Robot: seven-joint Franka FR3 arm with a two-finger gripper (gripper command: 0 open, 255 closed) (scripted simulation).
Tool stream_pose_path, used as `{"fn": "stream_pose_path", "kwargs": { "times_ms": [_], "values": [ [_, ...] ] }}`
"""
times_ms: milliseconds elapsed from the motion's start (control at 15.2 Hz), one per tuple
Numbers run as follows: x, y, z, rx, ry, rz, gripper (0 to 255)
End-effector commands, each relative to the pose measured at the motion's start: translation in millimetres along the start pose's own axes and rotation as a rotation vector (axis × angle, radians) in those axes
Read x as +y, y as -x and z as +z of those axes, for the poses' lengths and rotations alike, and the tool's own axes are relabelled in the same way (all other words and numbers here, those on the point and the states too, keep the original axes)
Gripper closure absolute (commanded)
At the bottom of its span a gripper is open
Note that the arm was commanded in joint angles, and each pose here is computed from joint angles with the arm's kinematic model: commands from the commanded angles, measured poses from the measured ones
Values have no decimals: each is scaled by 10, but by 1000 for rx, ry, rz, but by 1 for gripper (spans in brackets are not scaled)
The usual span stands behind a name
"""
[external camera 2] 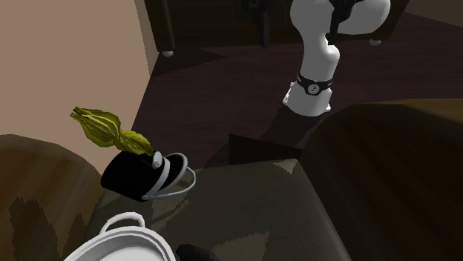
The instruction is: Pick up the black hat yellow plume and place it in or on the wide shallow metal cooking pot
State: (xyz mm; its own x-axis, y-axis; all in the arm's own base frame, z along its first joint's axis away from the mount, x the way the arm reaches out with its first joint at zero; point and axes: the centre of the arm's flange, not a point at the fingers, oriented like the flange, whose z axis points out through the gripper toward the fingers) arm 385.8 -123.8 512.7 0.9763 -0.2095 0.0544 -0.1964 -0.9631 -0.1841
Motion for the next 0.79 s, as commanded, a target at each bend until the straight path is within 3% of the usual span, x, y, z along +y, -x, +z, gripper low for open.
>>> {"fn": "stream_pose_path", "kwargs": {
  "times_ms": [0, 726],
  "values": [
    [224, -173, 74, 14, -10, 42, 0],
    [1502, -772, 491, 80, -76, 265, 0]
  ]
}}
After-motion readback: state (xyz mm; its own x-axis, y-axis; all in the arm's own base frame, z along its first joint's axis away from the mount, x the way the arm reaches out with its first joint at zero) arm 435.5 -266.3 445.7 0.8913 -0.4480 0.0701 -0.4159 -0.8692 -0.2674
